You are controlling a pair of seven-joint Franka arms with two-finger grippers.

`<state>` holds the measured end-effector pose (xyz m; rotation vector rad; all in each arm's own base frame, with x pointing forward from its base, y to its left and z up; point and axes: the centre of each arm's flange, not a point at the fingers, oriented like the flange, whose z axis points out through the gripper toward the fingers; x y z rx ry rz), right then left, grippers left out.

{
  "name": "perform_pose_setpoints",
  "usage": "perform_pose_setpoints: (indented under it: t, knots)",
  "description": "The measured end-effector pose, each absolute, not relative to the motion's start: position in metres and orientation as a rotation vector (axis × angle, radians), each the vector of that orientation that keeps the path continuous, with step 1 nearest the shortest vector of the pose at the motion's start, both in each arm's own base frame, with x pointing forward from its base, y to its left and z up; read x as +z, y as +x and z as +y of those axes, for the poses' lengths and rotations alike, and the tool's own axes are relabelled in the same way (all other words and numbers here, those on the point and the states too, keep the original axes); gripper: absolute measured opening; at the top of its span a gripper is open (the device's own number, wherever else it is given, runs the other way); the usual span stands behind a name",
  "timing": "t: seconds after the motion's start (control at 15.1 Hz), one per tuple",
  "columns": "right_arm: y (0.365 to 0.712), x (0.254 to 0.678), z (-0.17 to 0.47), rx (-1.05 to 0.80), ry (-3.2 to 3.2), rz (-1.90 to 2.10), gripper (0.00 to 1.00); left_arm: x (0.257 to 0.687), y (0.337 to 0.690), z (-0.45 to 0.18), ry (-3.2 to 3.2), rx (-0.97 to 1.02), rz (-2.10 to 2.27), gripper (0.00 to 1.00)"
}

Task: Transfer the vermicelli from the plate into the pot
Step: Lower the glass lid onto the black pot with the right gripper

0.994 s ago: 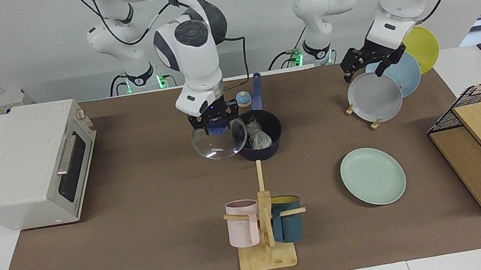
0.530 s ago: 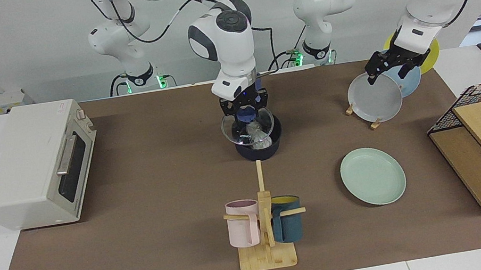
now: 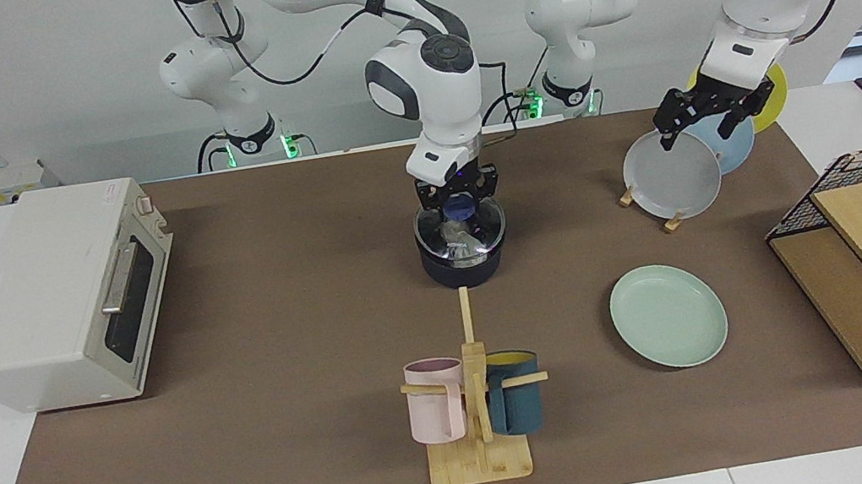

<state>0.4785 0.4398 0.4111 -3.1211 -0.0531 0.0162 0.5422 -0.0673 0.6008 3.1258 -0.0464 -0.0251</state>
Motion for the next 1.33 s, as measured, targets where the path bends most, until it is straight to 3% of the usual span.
perform_pose_setpoints:
  t: [0.73, 0.99, 1.33]
  knots:
    - [0.481, 0.403, 0.441, 0.021, -3.125, -0.052, 0.67, 0.597, 0.545, -0.072, 3.125, -0.033, -0.060, 1.00]
    - [0.481, 0.403, 0.442, 0.019, -3.124, -0.052, 0.99, 0.597, 0.545, -0.076, 3.125, -0.035, -0.072, 1.00]
    - [0.492, 0.419, 0.435, -0.031, -3.158, -0.064, 1.00, 0.592, 0.540, -0.078, 3.114, -0.100, -0.069, 1.00]
